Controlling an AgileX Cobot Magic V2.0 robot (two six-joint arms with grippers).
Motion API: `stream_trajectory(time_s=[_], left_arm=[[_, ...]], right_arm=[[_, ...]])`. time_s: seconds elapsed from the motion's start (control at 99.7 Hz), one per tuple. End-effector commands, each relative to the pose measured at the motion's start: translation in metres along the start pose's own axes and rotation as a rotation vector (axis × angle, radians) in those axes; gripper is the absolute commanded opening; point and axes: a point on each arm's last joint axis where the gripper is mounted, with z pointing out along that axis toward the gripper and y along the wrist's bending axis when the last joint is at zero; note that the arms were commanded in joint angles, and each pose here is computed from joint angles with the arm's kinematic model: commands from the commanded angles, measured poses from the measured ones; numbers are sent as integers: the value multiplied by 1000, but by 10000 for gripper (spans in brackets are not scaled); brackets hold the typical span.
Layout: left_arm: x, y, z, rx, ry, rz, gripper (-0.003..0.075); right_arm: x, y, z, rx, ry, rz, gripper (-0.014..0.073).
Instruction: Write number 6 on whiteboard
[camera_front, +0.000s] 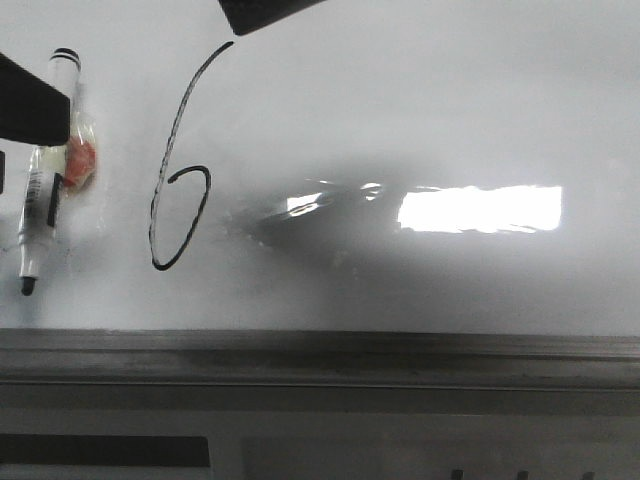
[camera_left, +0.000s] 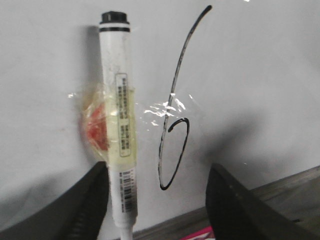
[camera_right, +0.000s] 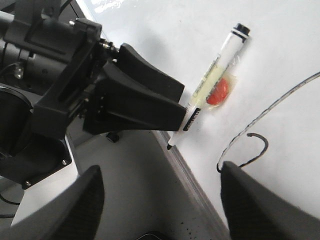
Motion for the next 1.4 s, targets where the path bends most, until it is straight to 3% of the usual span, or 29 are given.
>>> stream_trajectory(time_s=[0.0, 0.08, 0.211, 0.231, 0.451, 0.672, 1.093, 1.394], left_arm=[[-10, -7, -11, 31, -71, 18, 362], [-12, -9, -20, 52, -97, 38, 267], [-15, -14, -41, 93, -181, 93, -24], [-15, -14, -44, 98, -197, 108, -18], [-17, -20, -88, 164, -381, 222, -20], [-9, -20, -127, 205, -537, 357, -20], [30, 4, -121, 177, -504, 436, -20], [35, 8, -116, 178, -481, 416, -20]], right_arm=[[-17, 3, -17, 20, -117, -25, 388], [-19, 5, -21, 19, -130, -29, 249], [-22, 9, -37, 18, -174, -45, -50], [-23, 10, -40, 19, -182, -49, -71], [-10, 12, -70, 73, -289, -89, -63], [40, 10, -101, 157, -416, -110, -63], [146, 12, -138, 188, -567, -176, -64], [167, 12, -143, 187, -630, -185, -64]])
